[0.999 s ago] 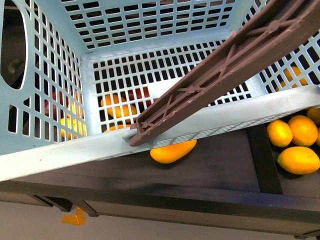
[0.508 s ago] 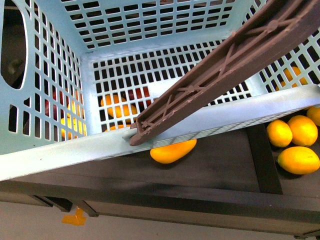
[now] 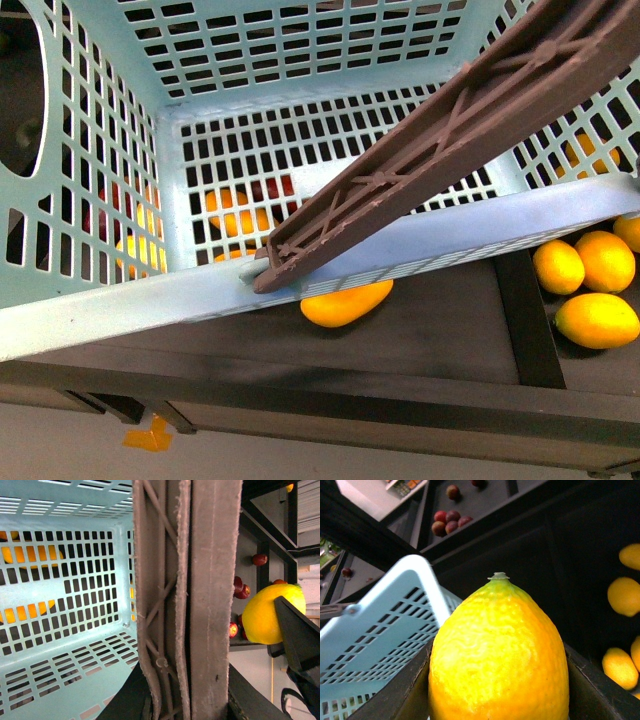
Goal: Pick lemon and mango into basket
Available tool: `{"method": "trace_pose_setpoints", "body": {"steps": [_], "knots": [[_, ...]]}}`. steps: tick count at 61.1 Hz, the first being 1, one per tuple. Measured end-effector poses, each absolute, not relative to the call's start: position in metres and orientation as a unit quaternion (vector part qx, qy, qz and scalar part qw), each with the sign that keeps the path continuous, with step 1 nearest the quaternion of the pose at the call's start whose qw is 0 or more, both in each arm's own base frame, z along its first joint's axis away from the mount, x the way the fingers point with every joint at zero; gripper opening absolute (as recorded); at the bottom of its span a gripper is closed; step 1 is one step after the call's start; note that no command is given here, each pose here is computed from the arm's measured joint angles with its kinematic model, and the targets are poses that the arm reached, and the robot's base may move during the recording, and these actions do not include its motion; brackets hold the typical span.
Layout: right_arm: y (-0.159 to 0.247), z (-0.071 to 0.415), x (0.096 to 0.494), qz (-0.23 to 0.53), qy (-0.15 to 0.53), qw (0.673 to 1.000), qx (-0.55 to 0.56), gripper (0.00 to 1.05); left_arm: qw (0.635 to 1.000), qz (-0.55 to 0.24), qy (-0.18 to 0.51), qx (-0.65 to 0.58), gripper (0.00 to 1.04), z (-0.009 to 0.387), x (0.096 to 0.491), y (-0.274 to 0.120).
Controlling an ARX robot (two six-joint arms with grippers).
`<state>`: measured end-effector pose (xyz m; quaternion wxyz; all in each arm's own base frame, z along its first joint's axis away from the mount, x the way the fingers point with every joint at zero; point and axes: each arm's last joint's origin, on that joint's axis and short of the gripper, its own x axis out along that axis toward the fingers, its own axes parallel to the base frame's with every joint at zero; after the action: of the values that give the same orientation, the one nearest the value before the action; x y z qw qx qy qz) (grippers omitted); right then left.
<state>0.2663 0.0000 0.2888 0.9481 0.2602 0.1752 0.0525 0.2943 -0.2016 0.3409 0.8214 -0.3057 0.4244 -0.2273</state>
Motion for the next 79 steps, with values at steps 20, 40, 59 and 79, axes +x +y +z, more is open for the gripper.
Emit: {"method": "trace_pose_setpoints", "body": {"steps": [20,40,59,79], "knots": [[0.071,0.275,0.274,0.119,0.195,0.948,0.219,0.6,0.821,-0.227,0.424,-0.306,0.19,0.341,0.294,-0.202],[0.086,0.278,0.276,0.108,0.15,0.964,0.191,0.97,0.822,-0.227,0.424,-0.306,0.19,0.341,0.294,-0.202],[0.022,0.269,0.232,0.0,-0.014,0.999,0.05,0.61,0.825,-0.223,0.423,-0.302,0.19,0.34,0.295,-0.201],[0.01,0.219,0.191,0.007,0.004,1.0,0.007,0.07,0.823,-0.225,0.425,-0.303,0.19,0.34,0.295,-0.202]]}}
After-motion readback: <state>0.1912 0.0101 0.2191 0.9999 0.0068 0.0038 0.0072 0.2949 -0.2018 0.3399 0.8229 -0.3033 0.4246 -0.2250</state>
